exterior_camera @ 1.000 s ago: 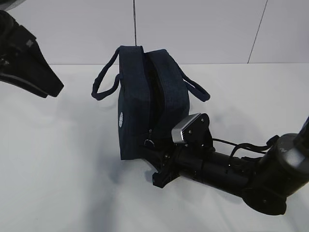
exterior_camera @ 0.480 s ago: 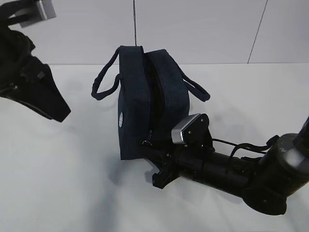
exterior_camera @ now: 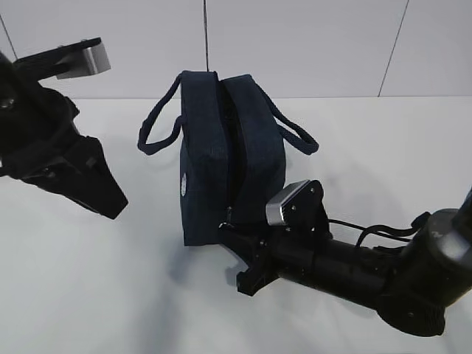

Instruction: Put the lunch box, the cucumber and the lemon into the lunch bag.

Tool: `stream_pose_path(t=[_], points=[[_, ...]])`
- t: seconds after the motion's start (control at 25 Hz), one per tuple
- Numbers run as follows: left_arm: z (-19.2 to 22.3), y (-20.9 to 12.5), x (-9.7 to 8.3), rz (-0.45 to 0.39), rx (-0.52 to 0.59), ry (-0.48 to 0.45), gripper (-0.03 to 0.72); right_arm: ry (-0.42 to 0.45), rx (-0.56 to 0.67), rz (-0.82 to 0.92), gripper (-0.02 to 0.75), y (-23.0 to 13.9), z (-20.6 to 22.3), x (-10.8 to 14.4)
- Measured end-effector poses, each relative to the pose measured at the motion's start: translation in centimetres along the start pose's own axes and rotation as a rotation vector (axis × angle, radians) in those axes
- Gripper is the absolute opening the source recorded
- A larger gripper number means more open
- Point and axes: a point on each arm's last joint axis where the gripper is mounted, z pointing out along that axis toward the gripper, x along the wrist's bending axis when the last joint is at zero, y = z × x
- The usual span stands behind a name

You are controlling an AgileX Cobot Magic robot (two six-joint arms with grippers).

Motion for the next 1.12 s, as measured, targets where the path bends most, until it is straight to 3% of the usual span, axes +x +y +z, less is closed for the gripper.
stream_pose_path(t=[0.44,0.8,1.12], points=[[4.0,1.6,-1.6,0.109,-0.032,0.047,0.258,-0.001,0.017,0.012,0.0,-0.5,-0.5,0.2],[7.1,2.7,0.2,0.135,-0.051,0.127,0.342,-0.001,0.018,0.014,0.0,-0.5,-0.6,0.2],[9.7,3.2,1.6,0.185,-0.042,0.159,0.35,-0.021,0.013,0.023,0.0,-0.5,-0.6,0.0]])
